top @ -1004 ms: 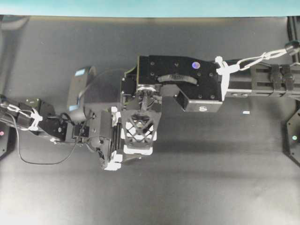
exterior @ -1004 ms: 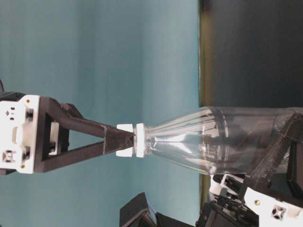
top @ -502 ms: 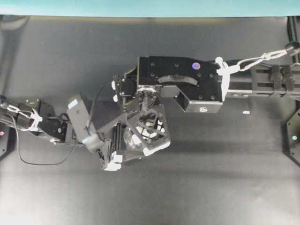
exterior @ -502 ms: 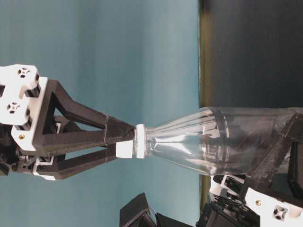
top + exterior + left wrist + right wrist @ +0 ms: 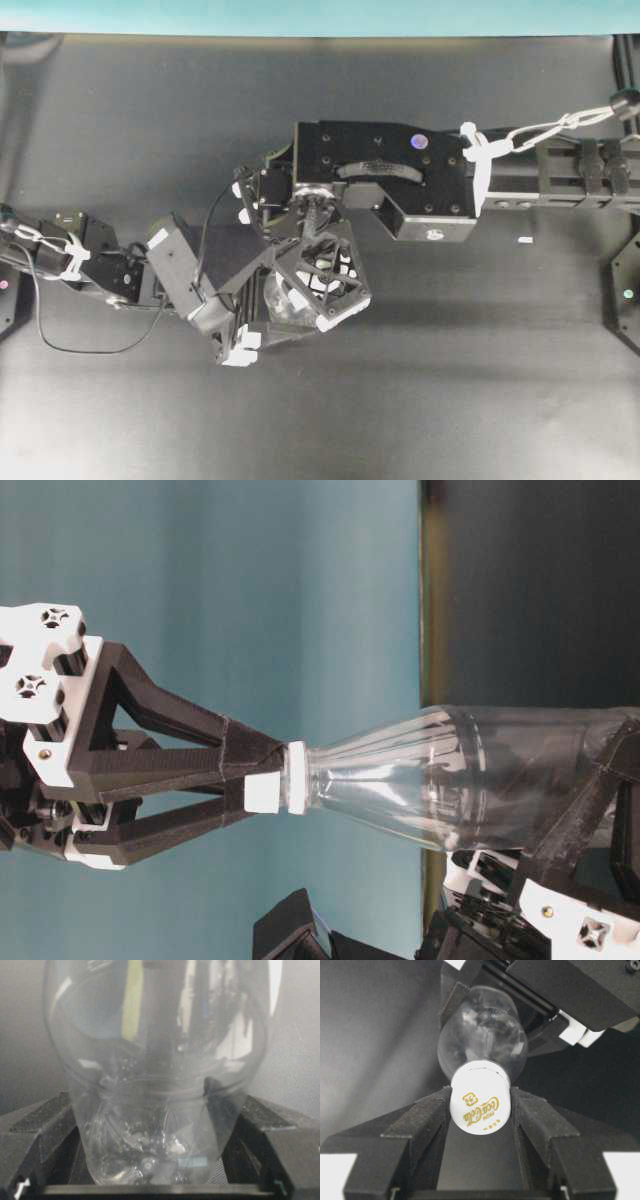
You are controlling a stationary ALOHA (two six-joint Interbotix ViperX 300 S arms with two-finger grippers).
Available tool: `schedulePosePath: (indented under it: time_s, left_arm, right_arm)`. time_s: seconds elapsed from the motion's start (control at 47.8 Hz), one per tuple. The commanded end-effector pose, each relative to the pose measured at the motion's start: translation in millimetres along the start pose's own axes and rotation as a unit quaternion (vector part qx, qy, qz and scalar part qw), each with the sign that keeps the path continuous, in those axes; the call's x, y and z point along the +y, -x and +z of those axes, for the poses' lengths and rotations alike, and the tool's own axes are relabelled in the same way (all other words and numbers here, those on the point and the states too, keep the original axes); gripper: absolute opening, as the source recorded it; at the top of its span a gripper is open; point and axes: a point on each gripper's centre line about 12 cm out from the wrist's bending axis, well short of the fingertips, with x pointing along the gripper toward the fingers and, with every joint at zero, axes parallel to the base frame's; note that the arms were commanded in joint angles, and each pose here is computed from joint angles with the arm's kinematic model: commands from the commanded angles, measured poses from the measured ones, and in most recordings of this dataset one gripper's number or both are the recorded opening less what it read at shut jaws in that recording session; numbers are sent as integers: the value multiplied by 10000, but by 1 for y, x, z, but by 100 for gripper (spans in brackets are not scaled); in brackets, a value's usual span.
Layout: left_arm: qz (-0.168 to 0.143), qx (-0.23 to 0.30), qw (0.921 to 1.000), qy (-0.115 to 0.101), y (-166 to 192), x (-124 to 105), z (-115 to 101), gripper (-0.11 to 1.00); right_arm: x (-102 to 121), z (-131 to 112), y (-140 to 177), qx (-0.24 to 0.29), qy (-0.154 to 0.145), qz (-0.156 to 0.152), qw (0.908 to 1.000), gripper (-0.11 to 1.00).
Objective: Open the bottle cap by holding the bottle with the left arm and twisting the cap with the right arm.
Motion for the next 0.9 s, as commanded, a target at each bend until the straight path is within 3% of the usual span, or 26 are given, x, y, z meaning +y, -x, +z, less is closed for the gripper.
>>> schedulePosePath:
  time_s: [0.0,0.46,0.607,0.669,0.878]
  left_arm:
    - [-35,-28,10000,-11,-1,-2,2,82]
    - [0,116,9999,-4,0,0,-1,82]
    - [13,115,9999,11,-1,1,-1,82]
    - [7,107,9999,-2,-1,0,0,82]
    - [14,115,9999,1,-1,1,-1,82]
  right_arm:
    - [9,5,12,-158,128,-62,9998,36]
    - [5,2,11,-262,-88,-136,9995,38]
    - [6,0,13,-339,-228,-187,9990,72]
    - [6,-2,17,-379,-331,-228,9985,81]
    - [11,-5,43,-595,-629,-325,9957,82]
